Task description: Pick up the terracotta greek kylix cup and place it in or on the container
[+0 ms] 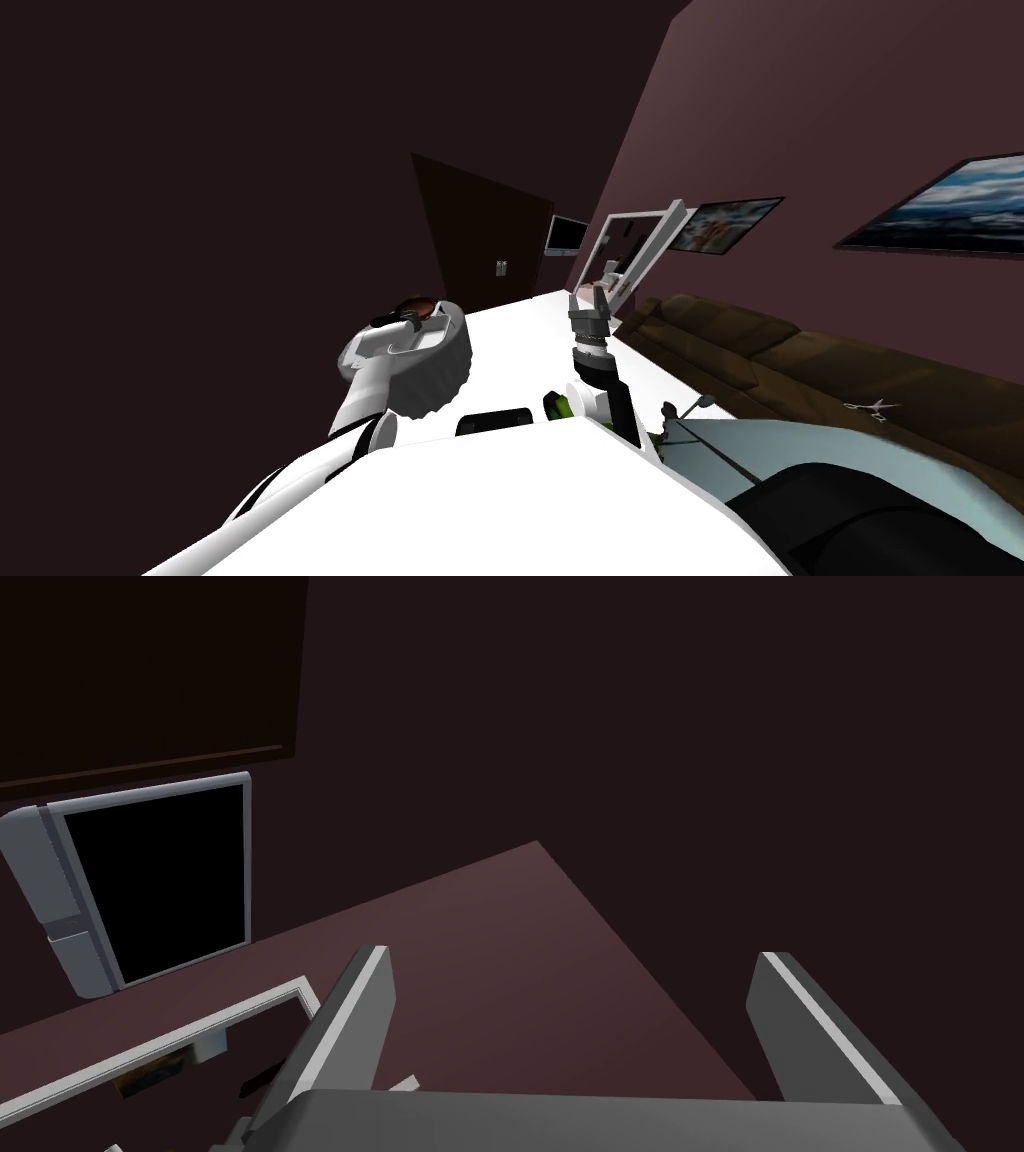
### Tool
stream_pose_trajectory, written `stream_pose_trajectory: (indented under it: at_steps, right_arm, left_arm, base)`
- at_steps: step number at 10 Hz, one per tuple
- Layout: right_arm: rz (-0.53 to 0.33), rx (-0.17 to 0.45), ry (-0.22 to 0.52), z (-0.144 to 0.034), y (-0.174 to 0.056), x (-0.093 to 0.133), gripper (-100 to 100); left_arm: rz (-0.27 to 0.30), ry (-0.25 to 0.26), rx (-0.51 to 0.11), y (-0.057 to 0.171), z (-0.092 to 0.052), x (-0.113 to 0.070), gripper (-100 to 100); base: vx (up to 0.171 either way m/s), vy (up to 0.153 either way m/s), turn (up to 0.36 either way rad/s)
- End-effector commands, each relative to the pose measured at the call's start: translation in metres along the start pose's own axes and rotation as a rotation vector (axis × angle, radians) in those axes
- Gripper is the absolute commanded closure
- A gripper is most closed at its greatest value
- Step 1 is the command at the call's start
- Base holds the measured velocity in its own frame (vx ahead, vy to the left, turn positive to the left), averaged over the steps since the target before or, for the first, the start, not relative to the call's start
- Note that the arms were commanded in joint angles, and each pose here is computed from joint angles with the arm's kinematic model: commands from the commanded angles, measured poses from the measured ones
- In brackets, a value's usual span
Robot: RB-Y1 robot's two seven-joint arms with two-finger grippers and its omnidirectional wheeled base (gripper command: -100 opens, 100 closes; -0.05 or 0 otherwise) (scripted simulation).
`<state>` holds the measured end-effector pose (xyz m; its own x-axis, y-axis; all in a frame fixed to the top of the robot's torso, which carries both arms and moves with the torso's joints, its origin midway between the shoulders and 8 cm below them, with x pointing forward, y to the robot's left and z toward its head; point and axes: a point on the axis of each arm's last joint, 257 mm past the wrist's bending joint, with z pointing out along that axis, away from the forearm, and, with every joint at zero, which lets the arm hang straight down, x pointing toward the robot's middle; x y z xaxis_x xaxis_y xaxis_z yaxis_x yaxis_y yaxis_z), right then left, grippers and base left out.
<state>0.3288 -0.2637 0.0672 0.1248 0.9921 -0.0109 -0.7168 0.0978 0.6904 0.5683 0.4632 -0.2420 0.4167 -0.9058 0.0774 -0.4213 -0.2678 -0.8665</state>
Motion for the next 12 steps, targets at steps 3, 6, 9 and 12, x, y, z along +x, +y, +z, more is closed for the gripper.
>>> stream_pose_trajectory:
  at_steps: [3,6,9,12]
  right_arm:
    - [0.000,0.000,0.000,0.000,0.000,0.000,0]
    - [0.000,0.000,0.000,0.000,0.000,0.000,0]
    - [0.000,0.000,0.000,0.000,0.000,0.000,0]
    - [0.000,0.000,0.000,0.000,0.000,0.000,0]
  left_arm:
    - [-0.039,0.046,0.007,-0.007,-0.005,0.023,100]
    - [-0.041,0.050,0.009,-0.008,-0.005,0.026,-100]
    - [-0.041,0.050,0.009,-0.008,-0.005,0.026,0]
    - [-0.052,0.029,-0.014,-0.026,-0.006,0.017,-100]
  base:
    - [0.125,-0.074,0.056]
    - [0.007,-0.005,-0.002]
    - [0.000,0.000,0.000]
    - [-0.005,0.013,-0.064]
